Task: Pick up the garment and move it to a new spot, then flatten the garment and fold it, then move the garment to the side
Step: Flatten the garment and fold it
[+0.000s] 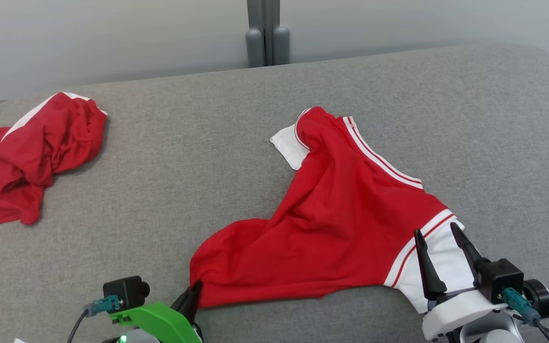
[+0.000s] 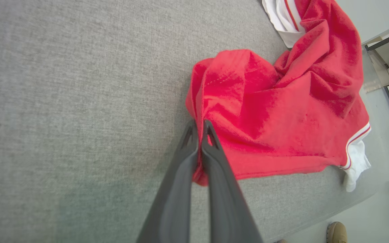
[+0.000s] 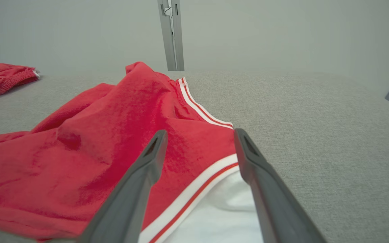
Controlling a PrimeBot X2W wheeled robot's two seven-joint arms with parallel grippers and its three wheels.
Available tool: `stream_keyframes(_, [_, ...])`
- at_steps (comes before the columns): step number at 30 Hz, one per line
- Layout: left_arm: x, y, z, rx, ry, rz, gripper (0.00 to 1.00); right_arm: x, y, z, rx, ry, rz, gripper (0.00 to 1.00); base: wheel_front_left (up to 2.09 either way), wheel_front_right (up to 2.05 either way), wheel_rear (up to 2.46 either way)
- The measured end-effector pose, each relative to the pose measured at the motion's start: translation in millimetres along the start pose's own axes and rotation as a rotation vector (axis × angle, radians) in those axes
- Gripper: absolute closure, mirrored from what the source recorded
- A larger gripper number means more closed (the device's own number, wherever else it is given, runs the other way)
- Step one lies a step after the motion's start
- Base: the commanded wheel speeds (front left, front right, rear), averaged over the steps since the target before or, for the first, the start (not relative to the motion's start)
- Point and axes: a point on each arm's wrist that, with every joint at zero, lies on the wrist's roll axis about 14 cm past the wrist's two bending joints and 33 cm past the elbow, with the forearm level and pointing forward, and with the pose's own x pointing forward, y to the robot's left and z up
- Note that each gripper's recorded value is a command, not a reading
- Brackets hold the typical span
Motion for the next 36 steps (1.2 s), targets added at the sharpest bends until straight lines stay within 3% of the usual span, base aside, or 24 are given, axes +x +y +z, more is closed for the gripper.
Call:
stream_keyframes(1, [2.7,3.5,-1.5,0.029,0.008,0.007,1.00,-1.1,-2.1,-0.5,0.001,0.001,-0.007,0.00,0.00,0.00,0.00])
stream_keyframes(4, [11.1,18.2,3.0,0.104,-0.005,0.046,0.61,-4.8,-10.9,-1.0,0.000,0.004,-0.035,0.00,0.00,0.00,0.00])
stream_keyframes(5, [13.2,19.9,5.8,0.138,-0.019,0.042,0.35,-6.1,-13.5,-1.1,0.000,0.004,-0.044,0.00,0.00,0.00,0.00])
stream_keyframes(6, [15.2,25.9,12.2,0.159,-0.063,0.058,0.00,-8.1,-18.2,-0.4,-0.002,0.002,-0.059,0.00,0.00,0.00,0.00])
stream_keyframes(13, [5.4,43.8,30.3,0.187,-0.179,0.106,0.00,-8.1,-25.6,12.4,-0.022,-0.037,-0.078,0.00,0.00,0.00,0.00])
stream_keyframes(17, [-12.1,34.0,77.6,0.237,-0.391,0.105,0.00,-5.7,-26.1,24.1,-0.052,-0.071,-0.075,0.00,0.00,0.00,0.00])
stream_keyframes(25, [-63.8,23.8,86.3,0.341,-0.585,0.125,0.00,-8.9,-18.6,47.7,-0.089,-0.143,-0.051,0.00,0.00,0.00,0.00])
stream_keyframes(36, [-90.9,37.6,74.4,0.389,-0.608,0.156,0.00,-14.1,-1.3,46.4,-0.074,-0.143,-0.002,0.00,0.00,0.00,0.00])
